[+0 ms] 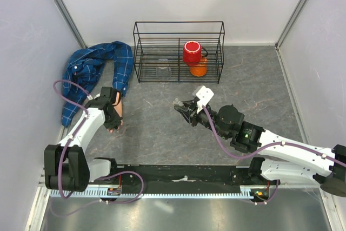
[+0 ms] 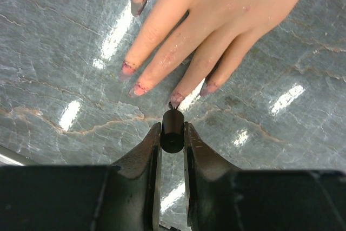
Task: Paint the nails
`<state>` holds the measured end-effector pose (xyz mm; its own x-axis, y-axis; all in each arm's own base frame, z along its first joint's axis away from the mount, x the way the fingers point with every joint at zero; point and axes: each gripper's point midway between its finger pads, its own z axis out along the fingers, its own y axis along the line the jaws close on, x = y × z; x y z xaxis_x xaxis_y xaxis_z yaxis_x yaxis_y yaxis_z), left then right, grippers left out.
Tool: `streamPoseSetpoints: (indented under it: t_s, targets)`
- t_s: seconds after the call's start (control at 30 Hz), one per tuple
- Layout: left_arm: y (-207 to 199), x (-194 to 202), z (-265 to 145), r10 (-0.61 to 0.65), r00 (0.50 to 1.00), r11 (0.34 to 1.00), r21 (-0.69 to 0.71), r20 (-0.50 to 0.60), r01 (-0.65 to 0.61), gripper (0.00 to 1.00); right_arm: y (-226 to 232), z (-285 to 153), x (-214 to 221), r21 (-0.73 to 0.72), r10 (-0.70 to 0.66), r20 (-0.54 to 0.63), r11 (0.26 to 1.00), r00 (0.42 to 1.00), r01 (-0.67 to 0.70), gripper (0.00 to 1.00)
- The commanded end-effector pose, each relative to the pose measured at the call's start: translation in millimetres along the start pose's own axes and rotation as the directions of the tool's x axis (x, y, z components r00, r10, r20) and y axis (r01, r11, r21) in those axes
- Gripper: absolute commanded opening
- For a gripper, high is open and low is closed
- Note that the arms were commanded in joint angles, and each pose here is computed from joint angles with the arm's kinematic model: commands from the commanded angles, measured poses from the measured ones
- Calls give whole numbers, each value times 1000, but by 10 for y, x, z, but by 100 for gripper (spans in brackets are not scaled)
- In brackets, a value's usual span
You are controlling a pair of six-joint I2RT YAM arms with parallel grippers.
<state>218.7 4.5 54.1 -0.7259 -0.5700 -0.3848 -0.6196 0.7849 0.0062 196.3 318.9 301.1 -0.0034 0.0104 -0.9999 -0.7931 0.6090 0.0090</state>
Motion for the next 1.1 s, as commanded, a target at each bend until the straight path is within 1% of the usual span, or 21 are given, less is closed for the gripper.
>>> streamPoseSetpoints:
  t_s: [0.0, 0.17, 0.53, 1.07]
  targets:
    - [-22, -36, -91, -62, 998, 998, 27, 15, 61, 2, 22, 24, -190, -12, 27, 55, 1000, 998, -27, 0]
    - [-44, -64, -66, -57, 998, 998, 27, 21, 56, 2, 24, 17, -205, -14, 29, 58, 999, 998, -29, 0]
    - [-9, -142, 22, -27, 999, 999, -18, 47, 27, 2, 14, 14, -210, -9, 26, 58, 1000, 998, -26, 0]
    - [-97, -238, 42, -16, 998, 1000, 1, 62, 16, 2, 1, 20, -203, -3, 24, 56, 1000, 998, -24, 0]
